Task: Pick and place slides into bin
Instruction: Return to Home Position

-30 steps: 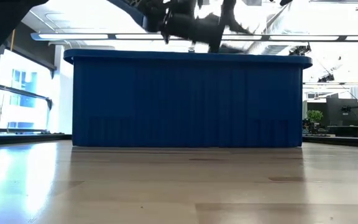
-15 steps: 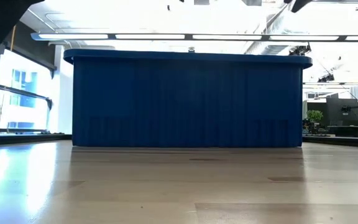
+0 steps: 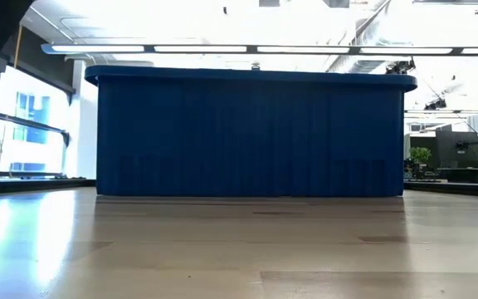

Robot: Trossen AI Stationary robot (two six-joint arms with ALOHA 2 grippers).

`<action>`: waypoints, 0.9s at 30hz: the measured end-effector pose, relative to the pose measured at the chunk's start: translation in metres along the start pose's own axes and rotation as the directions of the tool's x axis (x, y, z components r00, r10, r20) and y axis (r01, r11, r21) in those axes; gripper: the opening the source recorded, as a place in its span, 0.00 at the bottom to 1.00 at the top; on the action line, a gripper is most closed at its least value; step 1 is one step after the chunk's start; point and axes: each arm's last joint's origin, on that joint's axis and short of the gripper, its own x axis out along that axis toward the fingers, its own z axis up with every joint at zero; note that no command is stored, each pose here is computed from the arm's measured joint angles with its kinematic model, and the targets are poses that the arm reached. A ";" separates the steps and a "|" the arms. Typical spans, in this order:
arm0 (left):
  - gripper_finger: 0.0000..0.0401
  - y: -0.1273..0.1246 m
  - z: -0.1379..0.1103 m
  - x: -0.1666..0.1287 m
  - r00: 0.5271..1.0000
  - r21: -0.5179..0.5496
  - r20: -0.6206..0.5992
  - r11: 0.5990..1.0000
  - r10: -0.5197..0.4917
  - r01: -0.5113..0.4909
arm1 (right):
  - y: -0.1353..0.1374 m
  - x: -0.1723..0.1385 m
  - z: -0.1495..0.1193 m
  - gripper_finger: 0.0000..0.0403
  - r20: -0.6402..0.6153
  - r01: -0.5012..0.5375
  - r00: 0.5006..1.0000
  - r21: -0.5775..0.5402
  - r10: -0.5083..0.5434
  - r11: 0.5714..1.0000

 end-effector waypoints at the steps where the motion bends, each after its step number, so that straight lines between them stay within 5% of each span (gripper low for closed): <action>1: 0.45 -0.003 0.004 -0.002 1.000 0.019 -0.002 1.000 -0.003 0.003 | -0.005 -0.009 0.002 0.60 0.034 -0.019 0.999 -0.010 0.019 1.000; 5: 0.45 -0.018 0.020 -0.018 0.998 0.055 -0.050 0.998 0.033 -0.030 | -0.020 -0.035 0.004 0.60 0.129 -0.036 0.991 -0.035 0.041 0.999; 10: 0.45 -0.043 0.031 -0.044 0.957 0.093 -0.190 0.975 0.218 -0.204 | -0.028 -0.038 -0.007 0.60 0.181 -0.092 0.979 -0.025 0.095 0.995; 13: 0.45 -0.062 0.033 -0.059 0.873 0.122 -0.319 0.930 0.368 -0.347 | -0.030 -0.027 -0.022 0.60 0.221 -0.125 0.967 -0.017 0.126 0.992; 16: 0.45 -0.081 0.036 -0.074 0.741 0.163 -0.421 0.847 0.523 -0.506 | -0.031 -0.009 -0.044 0.60 0.261 -0.147 0.955 0.004 0.141 0.989; 19: 0.45 -0.100 0.042 -0.083 0.674 0.185 -0.462 0.805 0.577 -0.563 | -0.032 0.006 -0.064 0.60 0.302 -0.220 0.932 0.026 0.203 0.975; 23: 0.45 -0.118 0.053 -0.092 0.675 0.207 -0.455 0.806 0.581 -0.555 | -0.034 0.017 -0.084 0.60 0.385 -0.340 0.873 0.044 0.299 0.939; 27: 0.45 -0.134 0.062 -0.103 0.689 0.242 -0.446 0.818 0.572 -0.522 | -0.043 0.018 -0.098 0.60 0.442 -0.338 0.850 0.040 0.287 0.940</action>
